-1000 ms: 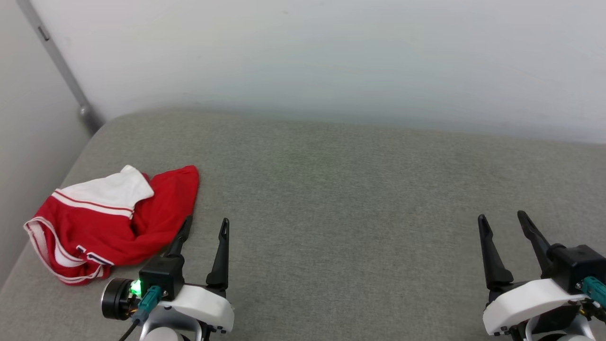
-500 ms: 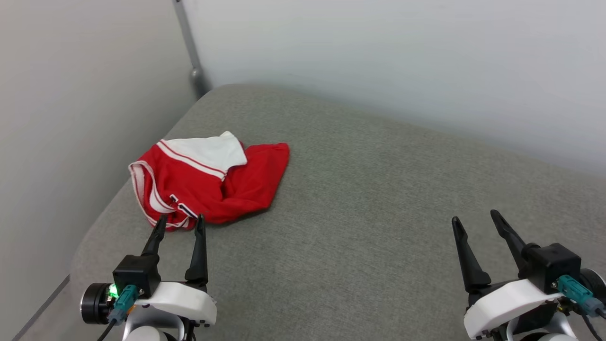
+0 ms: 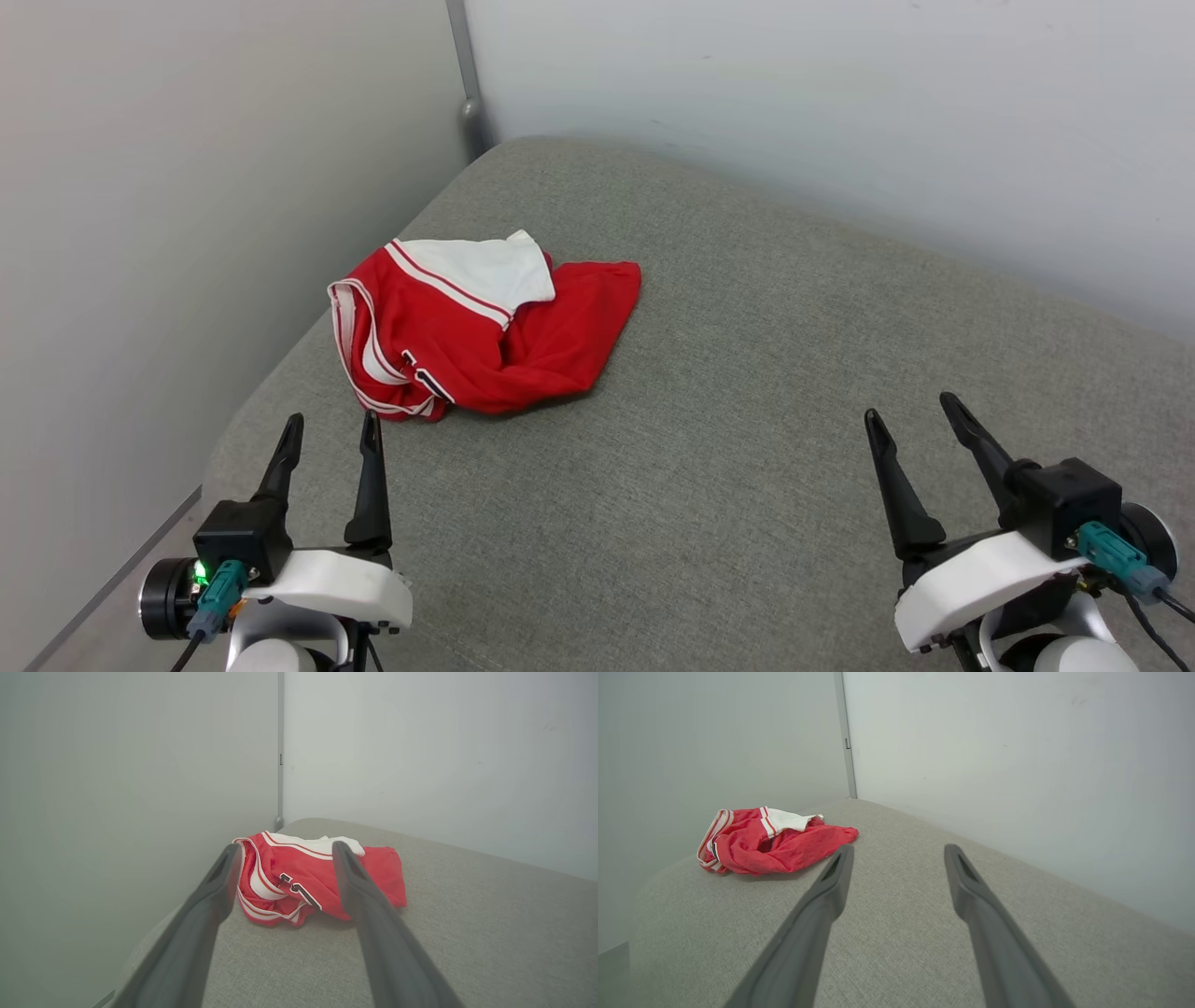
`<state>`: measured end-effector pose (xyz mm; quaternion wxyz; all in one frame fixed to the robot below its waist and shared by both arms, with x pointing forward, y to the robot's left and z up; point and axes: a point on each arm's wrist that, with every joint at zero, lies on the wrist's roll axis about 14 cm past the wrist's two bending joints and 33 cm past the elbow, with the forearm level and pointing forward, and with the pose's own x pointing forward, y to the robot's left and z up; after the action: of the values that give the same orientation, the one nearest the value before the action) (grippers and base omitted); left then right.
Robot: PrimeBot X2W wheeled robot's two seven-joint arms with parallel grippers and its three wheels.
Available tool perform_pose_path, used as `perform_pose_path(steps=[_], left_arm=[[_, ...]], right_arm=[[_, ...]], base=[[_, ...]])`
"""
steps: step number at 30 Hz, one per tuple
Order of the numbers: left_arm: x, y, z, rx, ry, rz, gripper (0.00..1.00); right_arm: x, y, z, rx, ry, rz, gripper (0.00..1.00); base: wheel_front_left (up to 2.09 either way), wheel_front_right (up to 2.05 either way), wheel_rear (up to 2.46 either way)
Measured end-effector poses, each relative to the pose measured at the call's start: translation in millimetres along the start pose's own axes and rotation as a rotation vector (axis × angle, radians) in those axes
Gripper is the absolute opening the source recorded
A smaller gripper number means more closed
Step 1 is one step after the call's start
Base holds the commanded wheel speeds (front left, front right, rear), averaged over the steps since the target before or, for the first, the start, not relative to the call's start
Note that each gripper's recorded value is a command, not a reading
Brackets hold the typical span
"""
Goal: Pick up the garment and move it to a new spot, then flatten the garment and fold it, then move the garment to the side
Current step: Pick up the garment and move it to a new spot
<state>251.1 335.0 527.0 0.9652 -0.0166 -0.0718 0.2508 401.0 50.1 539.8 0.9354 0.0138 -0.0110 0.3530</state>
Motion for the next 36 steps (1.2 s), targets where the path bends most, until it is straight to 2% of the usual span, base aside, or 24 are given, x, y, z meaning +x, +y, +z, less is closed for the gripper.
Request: perform_pose_path(steps=[10, 15, 19, 22, 25, 26, 31, 36], left_arm=[[17, -7, 8, 0.015, -0.019, -0.026, 1.0], [60, -20, 25, 0.014, -0.052, -0.064, 1.0], [107, -32, 35, 0.024, -0.009, -0.11, 1.0], [140, -45, 27, 0.045, 0.098, -0.147, 1.0], [164, -57, 2, 0.049, 0.266, -0.177, 1.0], [168, -57, -15, 0.039, 0.369, -0.178, 1.0], [180, -62, -77, 0.049, 0.67, -0.184, 1.0], [159, -59, -150, 0.044, 1.005, -0.158, 1.0]], right_arm=[[3, -5, -8, 0.009, 0.023, -0.009, 1.0], [8, -22, -12, 0.011, 0.032, -0.045, 1.0], [10, -41, -20, 0.009, 0.044, -0.088, 1.0], [11, -58, -31, 0.021, 0.061, -0.125, 1.0], [11, -74, -43, 0.036, 0.078, -0.163, 1.0], [11, -80, -47, 0.041, 0.081, -0.175, 1.0], [9, -108, -71, 0.064, 0.106, -0.238, 1.0], [3, -128, -99, 0.088, 0.149, -0.287, 1.0]], base=[[0.0, 0.0, 0.0], [0.0, 0.0, 0.0], [0.0, 0.0, 0.0], [0.0, 0.0, 0.0], [0.0, 0.0, 0.0], [0.0, 0.0, 0.0], [0.0, 0.0, 0.0], [0.0, 0.0, 0.0]])
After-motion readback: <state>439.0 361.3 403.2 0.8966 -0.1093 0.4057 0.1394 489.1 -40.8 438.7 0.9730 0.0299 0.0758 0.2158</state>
